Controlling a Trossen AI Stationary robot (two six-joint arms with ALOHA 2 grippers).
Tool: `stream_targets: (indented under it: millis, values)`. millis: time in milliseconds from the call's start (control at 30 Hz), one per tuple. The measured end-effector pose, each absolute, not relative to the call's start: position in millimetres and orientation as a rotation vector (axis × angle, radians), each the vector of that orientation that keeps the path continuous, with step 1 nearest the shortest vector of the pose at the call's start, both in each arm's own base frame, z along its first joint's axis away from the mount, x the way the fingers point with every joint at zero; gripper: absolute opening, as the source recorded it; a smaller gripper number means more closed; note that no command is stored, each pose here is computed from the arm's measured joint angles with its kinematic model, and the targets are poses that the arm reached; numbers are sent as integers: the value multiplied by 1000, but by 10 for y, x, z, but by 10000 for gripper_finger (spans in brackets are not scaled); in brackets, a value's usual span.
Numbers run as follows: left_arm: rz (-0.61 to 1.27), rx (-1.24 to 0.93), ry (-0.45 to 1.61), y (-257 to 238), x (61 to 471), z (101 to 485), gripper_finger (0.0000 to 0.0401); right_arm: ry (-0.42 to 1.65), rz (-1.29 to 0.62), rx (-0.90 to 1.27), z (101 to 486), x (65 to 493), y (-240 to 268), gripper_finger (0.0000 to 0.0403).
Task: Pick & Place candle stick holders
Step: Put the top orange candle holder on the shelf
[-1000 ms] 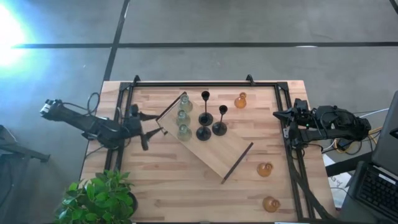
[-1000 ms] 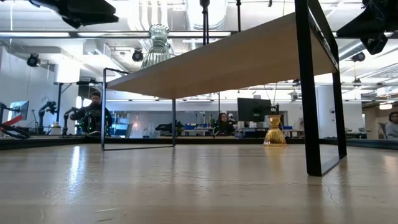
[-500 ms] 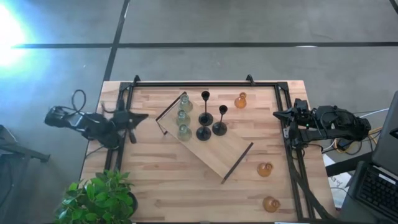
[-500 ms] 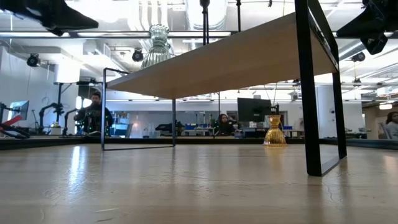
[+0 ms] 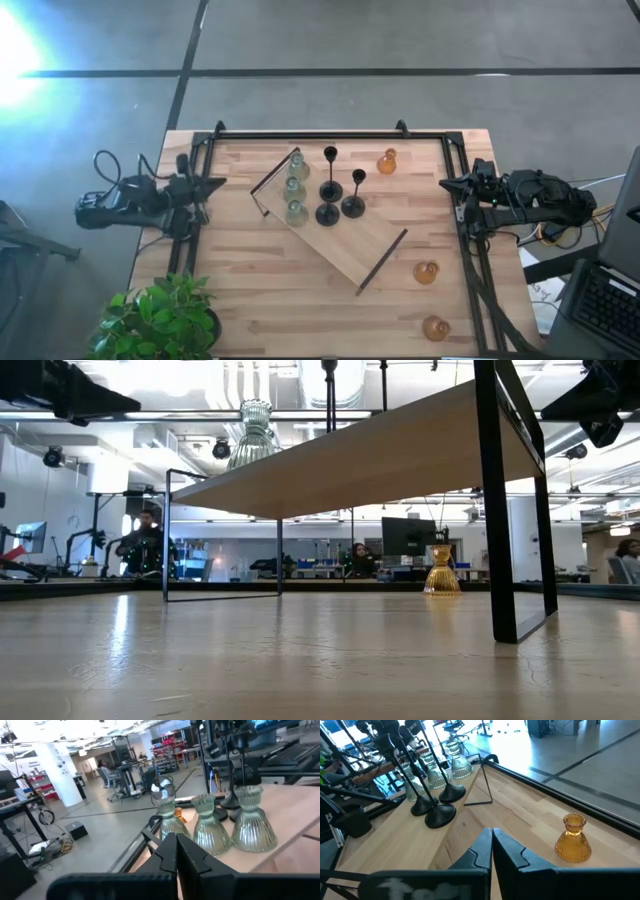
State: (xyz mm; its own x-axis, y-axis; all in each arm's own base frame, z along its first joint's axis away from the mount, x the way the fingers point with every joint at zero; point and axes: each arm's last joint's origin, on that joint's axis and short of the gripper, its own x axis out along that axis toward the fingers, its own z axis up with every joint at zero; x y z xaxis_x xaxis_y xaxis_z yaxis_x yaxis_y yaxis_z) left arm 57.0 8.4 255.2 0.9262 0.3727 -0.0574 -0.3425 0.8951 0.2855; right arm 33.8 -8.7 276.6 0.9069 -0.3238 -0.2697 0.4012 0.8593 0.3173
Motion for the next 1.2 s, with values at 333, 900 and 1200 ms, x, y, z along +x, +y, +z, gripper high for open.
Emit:
stream_targets:
  millis: [333, 900, 1200]
  values:
    - [291, 175, 97, 62, 730, 2168, 1, 211, -384, 377, 2767, 338, -87, 9]
    - [248, 206, 177, 148, 789, 1956, 0, 211, -384, 377, 2767, 338, -87, 9]
    - [158, 196, 155, 105, 786, 1993, 0, 211, -384, 377, 2766, 338, -87, 9]
